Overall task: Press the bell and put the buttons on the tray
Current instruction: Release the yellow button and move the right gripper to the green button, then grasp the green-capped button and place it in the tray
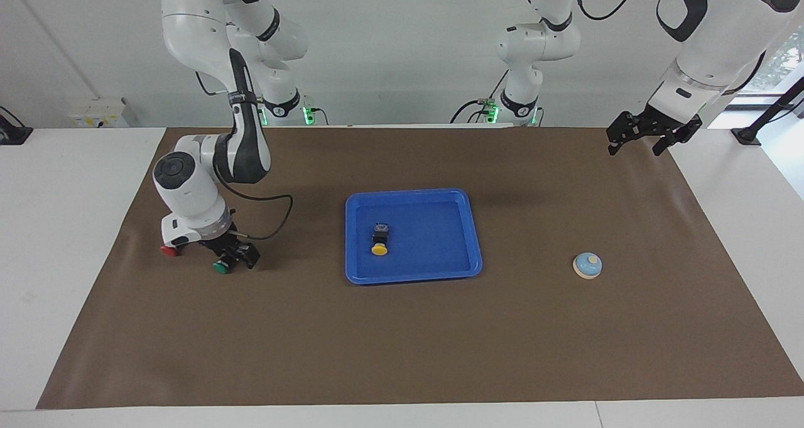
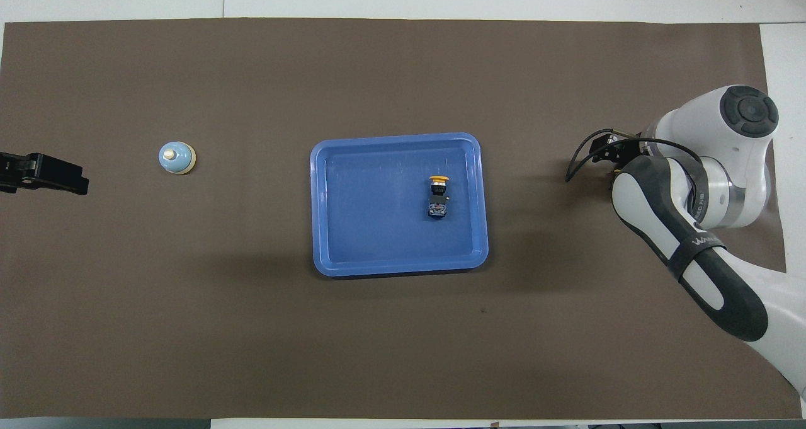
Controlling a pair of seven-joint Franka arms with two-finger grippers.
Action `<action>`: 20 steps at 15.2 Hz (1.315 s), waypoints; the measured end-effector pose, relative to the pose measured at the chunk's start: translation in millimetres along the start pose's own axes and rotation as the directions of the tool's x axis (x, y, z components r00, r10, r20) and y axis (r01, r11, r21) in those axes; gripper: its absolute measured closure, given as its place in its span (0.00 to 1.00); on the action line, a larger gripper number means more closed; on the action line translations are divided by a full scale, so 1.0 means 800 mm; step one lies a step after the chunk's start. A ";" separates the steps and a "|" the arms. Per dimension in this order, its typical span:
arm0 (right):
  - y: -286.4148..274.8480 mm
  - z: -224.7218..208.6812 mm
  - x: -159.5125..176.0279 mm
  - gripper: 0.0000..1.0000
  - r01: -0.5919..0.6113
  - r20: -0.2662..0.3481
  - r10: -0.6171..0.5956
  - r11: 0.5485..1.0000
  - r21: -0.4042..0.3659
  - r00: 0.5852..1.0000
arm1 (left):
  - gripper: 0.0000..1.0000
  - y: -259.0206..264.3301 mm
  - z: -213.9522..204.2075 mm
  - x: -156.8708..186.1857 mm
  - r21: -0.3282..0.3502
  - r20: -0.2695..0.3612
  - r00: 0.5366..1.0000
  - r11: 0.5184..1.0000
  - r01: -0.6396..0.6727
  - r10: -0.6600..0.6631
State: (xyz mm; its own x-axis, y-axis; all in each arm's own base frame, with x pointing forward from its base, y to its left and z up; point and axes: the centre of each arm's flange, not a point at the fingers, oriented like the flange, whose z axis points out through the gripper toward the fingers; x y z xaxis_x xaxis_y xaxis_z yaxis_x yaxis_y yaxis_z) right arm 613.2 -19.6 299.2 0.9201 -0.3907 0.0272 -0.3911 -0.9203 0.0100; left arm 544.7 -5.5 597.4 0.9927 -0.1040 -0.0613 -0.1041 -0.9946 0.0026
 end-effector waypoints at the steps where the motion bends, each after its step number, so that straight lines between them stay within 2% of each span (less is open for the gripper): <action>1: 0.003 0.004 -0.001 0.09 -0.002 -0.003 0.002 1.000 0.001 1.000 | 0.00 0.000 0.000 0.000 0.000 0.000 1.000 1.000 0.000 0.000; 3: 0.005 0.009 -0.004 0.13 -0.003 -0.007 0.003 1.000 0.003 1.000 | 0.00 0.000 0.000 0.000 0.000 0.000 1.000 1.000 0.000 0.000; 4: 0.005 0.010 -0.005 0.28 -0.003 -0.005 0.003 1.000 0.002 1.000 | 0.00 0.000 0.000 0.000 0.000 0.000 1.000 1.000 0.000 0.000; 5: 0.005 0.011 -0.005 0.34 -0.003 -0.004 0.003 1.000 0.002 1.000 | 0.00 0.000 0.000 0.000 0.000 0.000 1.000 1.000 0.000 0.000; 6: 0.005 0.011 -0.005 0.45 -0.003 -0.003 0.003 1.000 0.002 1.000 | 0.00 0.000 0.000 0.000 0.000 0.000 1.000 1.000 0.000 0.000; 7: 0.005 0.011 -0.006 0.50 -0.003 -0.002 0.003 1.000 0.001 1.000 | 0.00 0.000 0.000 0.000 0.000 0.000 1.000 1.000 0.000 0.000; 8: 0.005 0.011 -0.006 0.50 -0.003 -0.002 0.003 1.000 0.001 1.000 | 0.00 0.000 0.000 0.000 0.000 0.000 1.000 1.000 0.000 0.000; 11: 0.005 0.013 -0.007 0.28 -0.002 0.003 0.002 1.000 0.000 1.000 | 0.00 0.000 0.000 0.000 0.000 0.000 1.000 1.000 0.000 0.000; 12: 0.005 0.014 -0.008 0.28 -0.002 0.004 0.002 1.000 -0.001 1.000 | 0.00 0.000 0.000 0.000 0.000 0.000 1.000 1.000 0.000 0.000; 13: 0.005 0.014 -0.008 0.33 -0.002 0.004 0.002 1.000 -0.001 1.000 | 0.00 0.000 0.000 0.000 0.000 0.000 1.000 1.000 0.000 0.000; 15: 0.005 0.015 -0.008 0.54 -0.001 0.005 0.001 1.000 -0.001 1.000 | 0.00 0.000 0.000 0.000 0.000 0.000 1.000 1.000 0.000 0.000; 16: 0.005 0.015 -0.008 0.59 -0.001 0.005 0.001 1.000 -0.001 1.000 | 0.00 0.000 0.000 0.000 0.000 0.000 1.000 1.000 0.000 0.000; 20: 0.003 0.014 -0.009 0.59 0.003 0.007 -0.003 1.000 -0.003 1.000 | 0.00 0.000 0.000 0.000 0.000 0.000 1.000 1.000 0.000 0.000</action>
State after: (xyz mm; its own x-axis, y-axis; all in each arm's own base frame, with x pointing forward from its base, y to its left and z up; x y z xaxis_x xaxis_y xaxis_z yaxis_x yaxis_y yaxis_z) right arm 605.9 -19.1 287.8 0.9212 -0.3885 0.0201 -0.3888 -0.9212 0.0128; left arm 544.7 -5.5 597.4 0.9927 -0.1040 -0.0613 -0.1041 -0.9946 0.0026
